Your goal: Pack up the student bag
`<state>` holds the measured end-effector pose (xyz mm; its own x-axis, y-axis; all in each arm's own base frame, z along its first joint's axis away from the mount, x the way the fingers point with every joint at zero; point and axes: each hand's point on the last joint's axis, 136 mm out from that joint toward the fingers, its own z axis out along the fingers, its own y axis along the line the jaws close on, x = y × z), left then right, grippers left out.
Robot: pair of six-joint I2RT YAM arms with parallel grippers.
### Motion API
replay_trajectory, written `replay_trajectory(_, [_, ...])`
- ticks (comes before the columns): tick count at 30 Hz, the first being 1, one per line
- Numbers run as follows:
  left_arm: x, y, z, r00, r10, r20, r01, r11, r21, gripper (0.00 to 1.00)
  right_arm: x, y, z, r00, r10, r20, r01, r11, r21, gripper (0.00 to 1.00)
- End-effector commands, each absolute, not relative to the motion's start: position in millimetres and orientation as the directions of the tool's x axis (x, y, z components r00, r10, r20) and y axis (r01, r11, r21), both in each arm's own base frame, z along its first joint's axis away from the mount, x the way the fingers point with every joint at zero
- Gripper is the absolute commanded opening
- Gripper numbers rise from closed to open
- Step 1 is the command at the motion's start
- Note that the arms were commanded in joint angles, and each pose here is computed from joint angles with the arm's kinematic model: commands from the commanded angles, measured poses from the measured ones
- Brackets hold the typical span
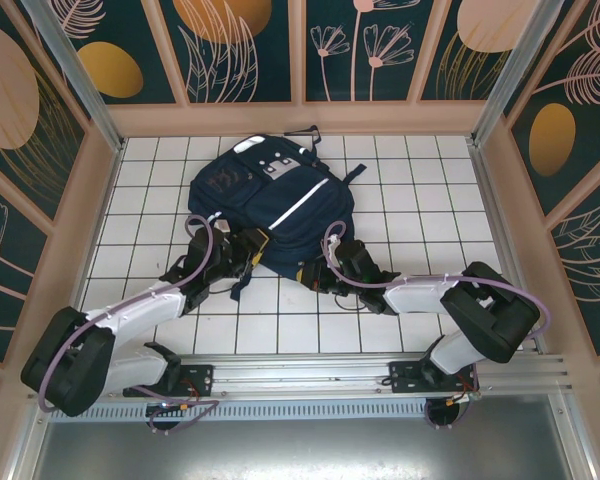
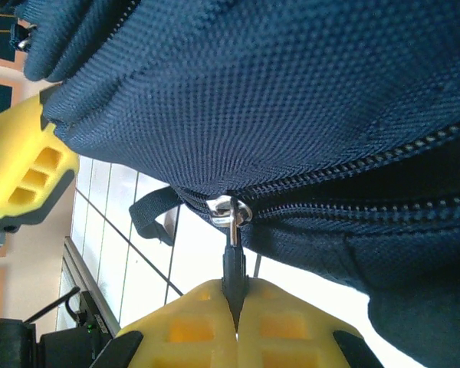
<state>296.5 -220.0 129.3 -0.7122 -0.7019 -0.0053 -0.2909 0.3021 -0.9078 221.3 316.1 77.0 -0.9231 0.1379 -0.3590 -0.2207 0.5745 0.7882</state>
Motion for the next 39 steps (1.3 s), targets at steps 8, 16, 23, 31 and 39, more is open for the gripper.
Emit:
replay_trajectory(8, [314,-229,123,-0.698,-0.714,0.048,-0.314,0.245,-0.917,0.38,224,321,96,-0.901,0.141,-0.411,-0.274,0.549,0.789,0.00])
replay_trajectory(16, [332,-218,119,-0.658,-0.753,-0.002,-0.315,0.277,-0.908,0.31,219,319,93,-0.903,0.105,-0.417,-0.284,0.582,0.762,0.00])
replay_trajectory(23, [338,-210,115,-0.660,-0.751,-0.029,-0.314,0.311,-0.897,0.09,216,308,84,-0.907,0.074,-0.415,-0.273,0.647,0.712,0.00])
replay_trajectory(31, [338,-178,114,-0.623,-0.776,-0.095,-0.337,0.376,-0.863,0.00,212,295,80,-0.912,-0.022,-0.409,-0.295,0.728,0.619,0.00])
replay_trajectory(39, [333,-170,114,-0.634,-0.761,-0.138,-0.325,0.424,-0.845,0.00,222,275,85,-0.919,-0.023,-0.394,-0.277,0.750,0.600,0.00])
